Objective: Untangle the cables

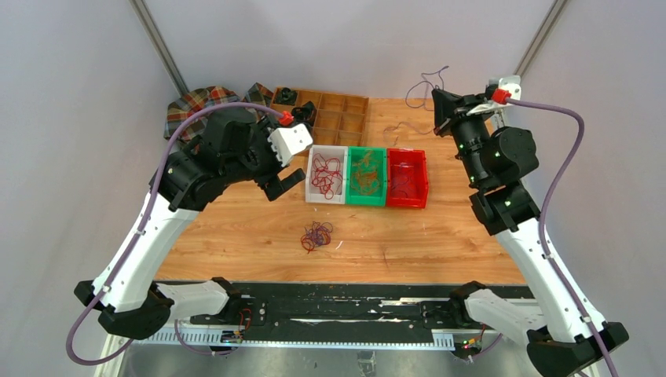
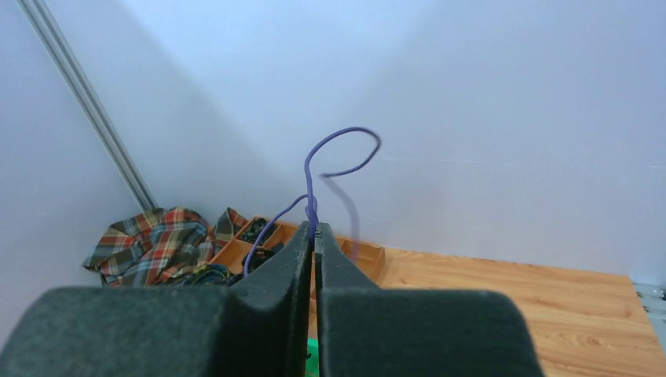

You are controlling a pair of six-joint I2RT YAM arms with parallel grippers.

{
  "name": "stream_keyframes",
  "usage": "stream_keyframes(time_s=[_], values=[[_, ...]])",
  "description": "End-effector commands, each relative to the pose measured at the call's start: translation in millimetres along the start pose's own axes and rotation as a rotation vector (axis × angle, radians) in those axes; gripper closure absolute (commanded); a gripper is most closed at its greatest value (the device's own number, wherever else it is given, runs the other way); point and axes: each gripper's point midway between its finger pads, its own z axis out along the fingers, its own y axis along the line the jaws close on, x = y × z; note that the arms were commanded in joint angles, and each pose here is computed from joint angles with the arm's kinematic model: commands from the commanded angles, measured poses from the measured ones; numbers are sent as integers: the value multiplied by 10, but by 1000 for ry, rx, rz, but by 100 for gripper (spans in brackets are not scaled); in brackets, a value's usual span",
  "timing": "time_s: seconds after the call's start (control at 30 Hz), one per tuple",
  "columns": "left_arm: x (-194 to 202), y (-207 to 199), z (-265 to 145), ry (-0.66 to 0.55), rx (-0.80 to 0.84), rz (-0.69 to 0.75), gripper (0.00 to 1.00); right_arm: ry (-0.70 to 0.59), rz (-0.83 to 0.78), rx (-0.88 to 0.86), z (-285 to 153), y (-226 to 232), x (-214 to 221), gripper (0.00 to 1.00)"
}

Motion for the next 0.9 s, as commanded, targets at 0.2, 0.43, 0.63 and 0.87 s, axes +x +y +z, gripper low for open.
stream_keyframes(time_s=[0.2, 0.43, 0.63, 0.87], values=[[32, 70, -98, 3, -50, -10, 2, 148, -52, 36, 18, -168, 704, 99], [43, 81, -127, 1, -58, -3, 2, 251, -53, 67, -10, -322, 1218, 99], [61, 96, -137, 3, -63, 2, 2, 233, -43, 64, 16, -318, 1137, 99], [67, 86, -143, 1, -58, -1, 2, 120, -97, 57, 108, -273, 516, 99]])
